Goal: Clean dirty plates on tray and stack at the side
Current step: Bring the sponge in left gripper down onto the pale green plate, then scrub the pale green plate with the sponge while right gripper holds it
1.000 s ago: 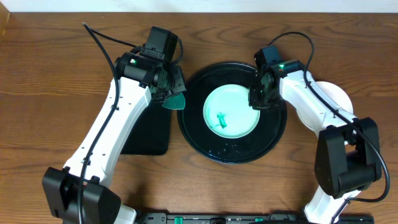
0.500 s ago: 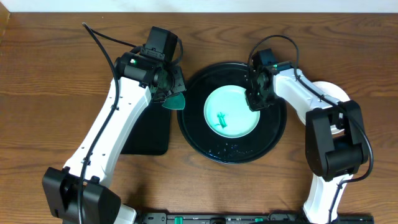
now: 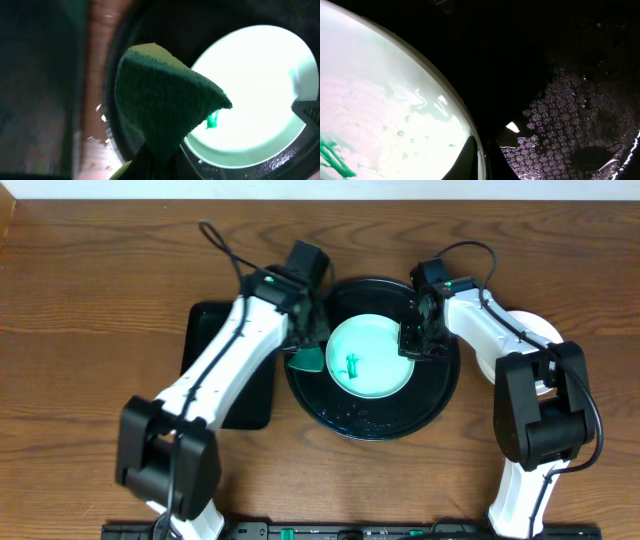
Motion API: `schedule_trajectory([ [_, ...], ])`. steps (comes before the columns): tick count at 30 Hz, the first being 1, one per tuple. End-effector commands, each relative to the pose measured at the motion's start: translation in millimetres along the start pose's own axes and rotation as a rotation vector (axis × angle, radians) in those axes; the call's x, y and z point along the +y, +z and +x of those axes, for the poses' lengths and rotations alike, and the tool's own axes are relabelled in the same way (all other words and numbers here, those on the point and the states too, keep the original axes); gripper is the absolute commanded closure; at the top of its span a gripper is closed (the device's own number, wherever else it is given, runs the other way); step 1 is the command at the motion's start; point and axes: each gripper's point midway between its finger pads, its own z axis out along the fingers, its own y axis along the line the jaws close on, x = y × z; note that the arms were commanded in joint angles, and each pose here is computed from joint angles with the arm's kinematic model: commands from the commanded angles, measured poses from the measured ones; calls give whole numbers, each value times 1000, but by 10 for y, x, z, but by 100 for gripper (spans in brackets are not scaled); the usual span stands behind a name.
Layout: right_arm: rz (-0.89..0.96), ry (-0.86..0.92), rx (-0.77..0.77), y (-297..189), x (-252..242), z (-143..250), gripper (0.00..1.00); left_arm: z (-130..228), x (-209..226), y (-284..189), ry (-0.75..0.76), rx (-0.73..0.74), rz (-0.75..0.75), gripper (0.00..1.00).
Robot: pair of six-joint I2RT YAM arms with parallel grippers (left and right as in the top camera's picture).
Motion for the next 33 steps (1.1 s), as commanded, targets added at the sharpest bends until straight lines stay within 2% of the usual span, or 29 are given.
schedule_trajectory([
  [1,9,0,73,357,-70,210,99,104,-149,231,34,29,1,93],
  [9,-25,-30,73,406,-42,227,99,203,-518,641,84,59,66,93],
  [18,-26,-40,72,407,-37,225,99,386,-400,1199,-96,158,-19,93],
  [21,-26,-40,71,407,-38,225,99,554,-625,1267,-47,249,92,93],
  [26,-26,-40,71,407,-36,224,99,821,-1265,1093,217,343,426,93],
  [29,-26,-41,72,407,-37,225,99,816,-1349,1077,236,330,459,93],
  [33,-26,-43,72,407,-39,226,99,590,-1268,1123,203,263,433,93],
])
